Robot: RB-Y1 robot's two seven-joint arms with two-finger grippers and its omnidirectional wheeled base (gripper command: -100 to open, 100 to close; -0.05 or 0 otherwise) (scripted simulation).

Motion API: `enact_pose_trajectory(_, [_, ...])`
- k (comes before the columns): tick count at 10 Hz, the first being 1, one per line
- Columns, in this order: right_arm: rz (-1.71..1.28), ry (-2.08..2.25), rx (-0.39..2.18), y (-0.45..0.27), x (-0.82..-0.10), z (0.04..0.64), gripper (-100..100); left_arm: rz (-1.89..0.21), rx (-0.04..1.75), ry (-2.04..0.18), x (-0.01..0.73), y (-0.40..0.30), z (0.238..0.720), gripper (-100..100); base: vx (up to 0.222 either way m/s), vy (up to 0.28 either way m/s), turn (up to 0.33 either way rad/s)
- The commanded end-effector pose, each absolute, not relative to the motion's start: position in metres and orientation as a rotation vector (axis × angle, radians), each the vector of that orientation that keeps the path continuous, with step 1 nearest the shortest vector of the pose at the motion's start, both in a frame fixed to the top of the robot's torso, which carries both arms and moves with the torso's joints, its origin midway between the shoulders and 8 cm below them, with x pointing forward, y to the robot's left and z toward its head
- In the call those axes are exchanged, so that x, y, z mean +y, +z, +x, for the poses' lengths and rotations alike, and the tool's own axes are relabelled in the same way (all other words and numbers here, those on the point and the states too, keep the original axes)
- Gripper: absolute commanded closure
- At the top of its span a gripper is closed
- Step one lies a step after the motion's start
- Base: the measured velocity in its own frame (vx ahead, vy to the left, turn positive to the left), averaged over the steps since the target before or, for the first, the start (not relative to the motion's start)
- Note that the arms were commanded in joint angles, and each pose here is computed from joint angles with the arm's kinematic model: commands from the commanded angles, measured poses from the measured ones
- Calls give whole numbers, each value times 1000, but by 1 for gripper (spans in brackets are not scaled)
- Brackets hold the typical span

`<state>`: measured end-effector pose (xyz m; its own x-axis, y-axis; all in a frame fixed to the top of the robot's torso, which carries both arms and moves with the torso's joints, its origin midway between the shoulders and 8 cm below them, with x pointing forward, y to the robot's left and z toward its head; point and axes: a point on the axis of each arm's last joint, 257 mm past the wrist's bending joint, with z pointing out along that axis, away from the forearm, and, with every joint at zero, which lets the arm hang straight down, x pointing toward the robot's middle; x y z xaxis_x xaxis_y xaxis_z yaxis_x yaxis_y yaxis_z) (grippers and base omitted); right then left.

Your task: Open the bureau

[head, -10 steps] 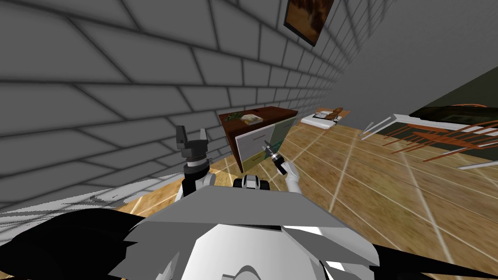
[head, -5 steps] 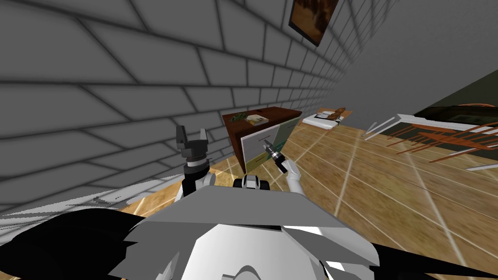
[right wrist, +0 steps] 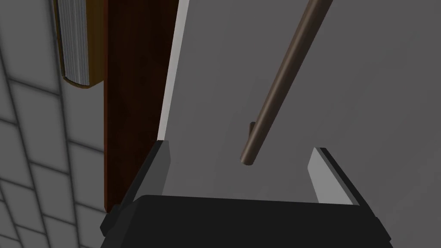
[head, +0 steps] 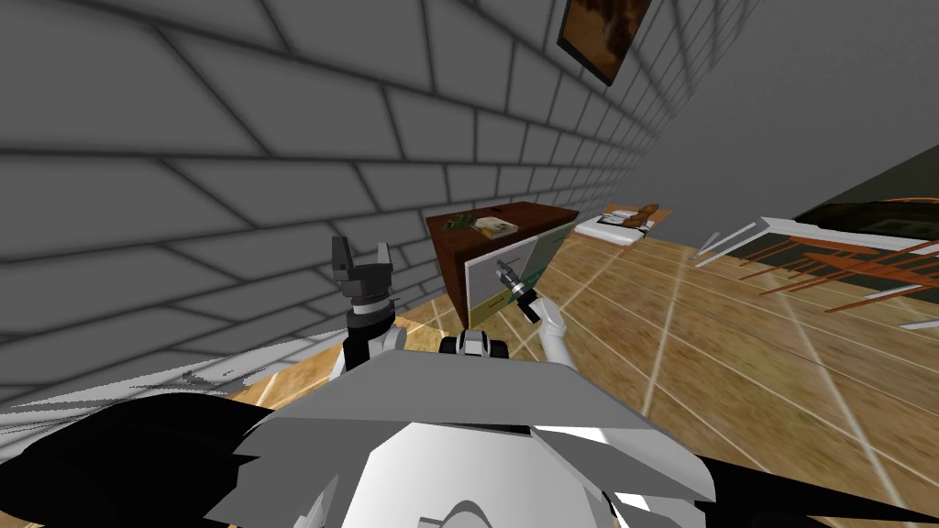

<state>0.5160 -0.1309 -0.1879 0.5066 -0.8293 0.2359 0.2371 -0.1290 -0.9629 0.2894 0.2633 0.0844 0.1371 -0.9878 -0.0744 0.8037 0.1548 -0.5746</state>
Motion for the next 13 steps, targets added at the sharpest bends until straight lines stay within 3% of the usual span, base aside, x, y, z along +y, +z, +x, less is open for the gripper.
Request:
enact_pose_trajectory(1, [-1409, -994, 557, -194, -127, 511, 100, -451, 496, -1361, 263, 84, 289, 0, -22, -40, -57])
enact_pose_trajectory(12, [-1425, -969, 538, -187, -133, 512, 100, -451, 497, -1361, 263, 84, 290, 0, -130, -74, -26])
enact_pose_trajectory(13, [-1463, -876, 677, -238, -149, 500, -100, -451, 497, -1361, 263, 84, 290, 0, -59, -217, -342])
